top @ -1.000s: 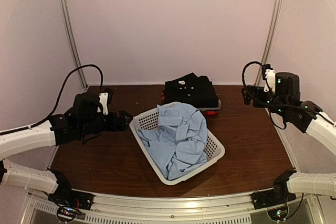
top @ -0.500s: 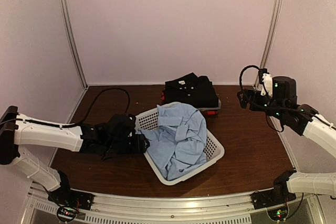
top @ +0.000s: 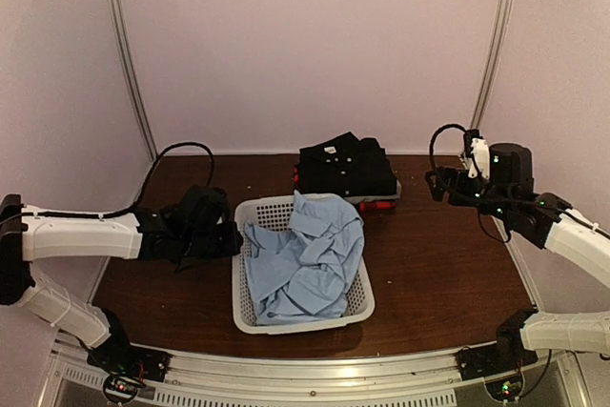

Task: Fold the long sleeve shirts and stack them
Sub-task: Move the bin to the corner of the board.

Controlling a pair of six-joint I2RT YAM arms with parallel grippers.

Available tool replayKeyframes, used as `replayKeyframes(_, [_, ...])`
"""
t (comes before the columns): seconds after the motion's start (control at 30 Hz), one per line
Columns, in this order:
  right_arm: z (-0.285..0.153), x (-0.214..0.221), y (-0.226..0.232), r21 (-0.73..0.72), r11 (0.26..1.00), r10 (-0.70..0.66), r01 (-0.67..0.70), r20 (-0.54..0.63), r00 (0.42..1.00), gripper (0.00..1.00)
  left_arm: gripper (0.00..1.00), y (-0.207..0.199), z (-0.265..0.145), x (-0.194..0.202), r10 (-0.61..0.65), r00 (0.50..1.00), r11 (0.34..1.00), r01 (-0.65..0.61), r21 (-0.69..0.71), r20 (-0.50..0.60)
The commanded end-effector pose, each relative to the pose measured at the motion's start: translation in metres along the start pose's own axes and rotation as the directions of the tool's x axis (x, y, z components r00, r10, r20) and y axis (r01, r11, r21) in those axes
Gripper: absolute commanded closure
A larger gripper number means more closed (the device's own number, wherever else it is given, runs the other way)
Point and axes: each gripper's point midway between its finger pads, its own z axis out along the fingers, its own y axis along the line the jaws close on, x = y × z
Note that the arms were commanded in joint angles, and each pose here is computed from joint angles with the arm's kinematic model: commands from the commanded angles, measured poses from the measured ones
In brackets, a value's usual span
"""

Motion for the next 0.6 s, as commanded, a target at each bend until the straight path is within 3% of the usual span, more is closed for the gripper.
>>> replayKeyframes(0.0, [0.005, -0.005, 0.003, -0.017, 1.0, 0.015, -0.014, 0.02, 1.0, 0.0, 0.82, 0.027, -0.001, -0.024, 0.052, 0.999, 0.997, -0.051, -0.056, 0.015])
replayKeyframes(0.07, [0.007, -0.002, 0.008, -0.044, 0.999, 0.016, -0.016, 0.004, 1.0, 0.0, 0.82, 0.033, 0.002, -0.031, 0.061, 0.998, 0.996, -0.06, -0.065, 0.013])
replayKeyframes(0.23, [0.007, 0.002, 0.006, -0.036, 0.999, 0.015, -0.015, 0.0, 1.0, 0.0, 0.65, 0.031, 0.008, -0.033, 0.09, 0.995, 0.993, -0.093, -0.074, -0.034])
replayKeyframes(0.3, [0.005, 0.003, 0.004, -0.032, 0.999, 0.017, -0.017, 0.006, 1.0, 0.0, 0.62, 0.033, 0.011, -0.027, 0.091, 0.994, 0.992, -0.095, -0.078, -0.053])
replayKeyframes(0.4, [0.005, 0.006, 0.003, -0.033, 0.999, 0.025, -0.025, 0.007, 1.0, 0.0, 0.66, 0.036, 0.015, -0.02, 0.1, 0.992, 0.991, -0.106, -0.083, -0.075])
replayKeyframes(0.57, [0.01, 0.013, 0.002, -0.031, 0.999, 0.025, -0.025, -0.012, 1.0, 0.0, 0.82, 0.043, 0.015, -0.02, 0.137, 0.986, 0.981, -0.148, -0.124, -0.09])
